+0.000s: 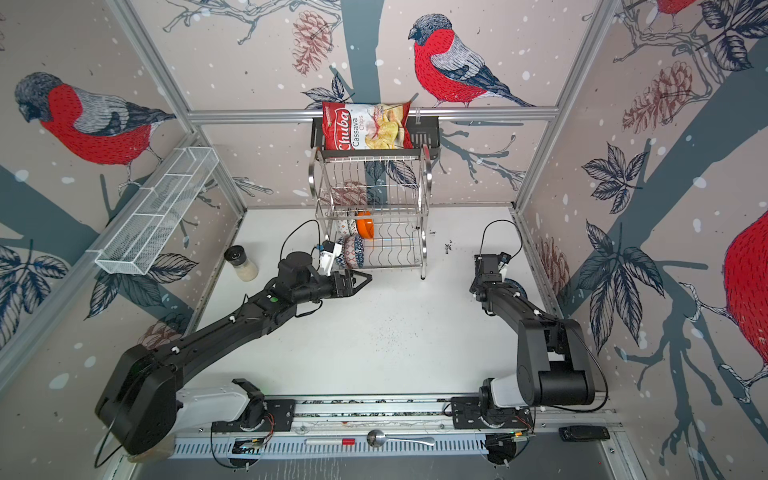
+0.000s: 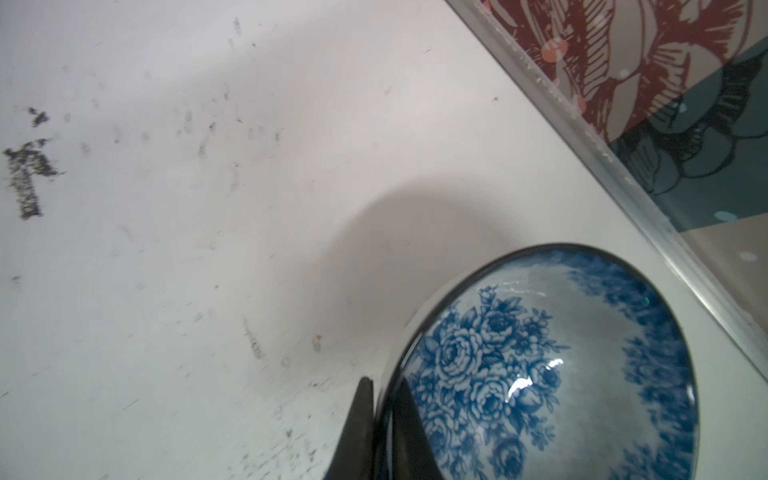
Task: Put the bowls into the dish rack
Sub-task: 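Grasp the floral bowl rim and drag it toward the rack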
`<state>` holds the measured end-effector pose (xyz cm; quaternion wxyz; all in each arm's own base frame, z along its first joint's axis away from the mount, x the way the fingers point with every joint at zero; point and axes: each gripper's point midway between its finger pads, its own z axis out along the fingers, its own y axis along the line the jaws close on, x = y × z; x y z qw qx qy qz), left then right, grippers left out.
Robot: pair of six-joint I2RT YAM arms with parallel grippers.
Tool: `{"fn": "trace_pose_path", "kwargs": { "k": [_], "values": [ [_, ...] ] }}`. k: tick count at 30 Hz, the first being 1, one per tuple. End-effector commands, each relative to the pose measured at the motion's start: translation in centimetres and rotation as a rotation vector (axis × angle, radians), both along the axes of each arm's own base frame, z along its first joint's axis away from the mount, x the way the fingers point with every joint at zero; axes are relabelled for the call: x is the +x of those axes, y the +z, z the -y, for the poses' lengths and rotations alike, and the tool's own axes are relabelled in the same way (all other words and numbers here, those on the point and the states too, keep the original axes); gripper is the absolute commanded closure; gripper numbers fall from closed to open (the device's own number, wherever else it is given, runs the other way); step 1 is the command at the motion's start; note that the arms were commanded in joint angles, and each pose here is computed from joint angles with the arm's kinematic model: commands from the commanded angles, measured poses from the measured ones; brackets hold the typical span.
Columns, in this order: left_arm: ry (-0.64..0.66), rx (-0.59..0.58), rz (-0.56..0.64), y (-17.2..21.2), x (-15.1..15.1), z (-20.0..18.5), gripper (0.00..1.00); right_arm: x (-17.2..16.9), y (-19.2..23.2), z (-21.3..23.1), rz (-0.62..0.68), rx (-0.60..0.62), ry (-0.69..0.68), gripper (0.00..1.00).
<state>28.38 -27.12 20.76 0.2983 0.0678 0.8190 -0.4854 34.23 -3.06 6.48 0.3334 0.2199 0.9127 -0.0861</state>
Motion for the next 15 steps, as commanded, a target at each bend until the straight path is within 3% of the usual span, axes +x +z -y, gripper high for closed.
{"fn": "trace_pose_path", "kwargs": {
  "k": [1,10,15],
  "values": [
    [0.02,0.034,0.012,-0.1,0.1,-1.3,0.02,-0.1,0.3,-2.7,0.0,0.099,0.071,0.99],
    [0.084,0.077,-0.044,-2.0,-0.1,-5.8,0.02,-0.7,2.5,-10.4,0.016,0.127,0.28,0.99],
    [0.082,0.162,-0.073,-3.1,-0.1,-7.9,0.02,-1.9,3.2,-16.9,0.008,0.182,0.425,0.99]
  ]
}}
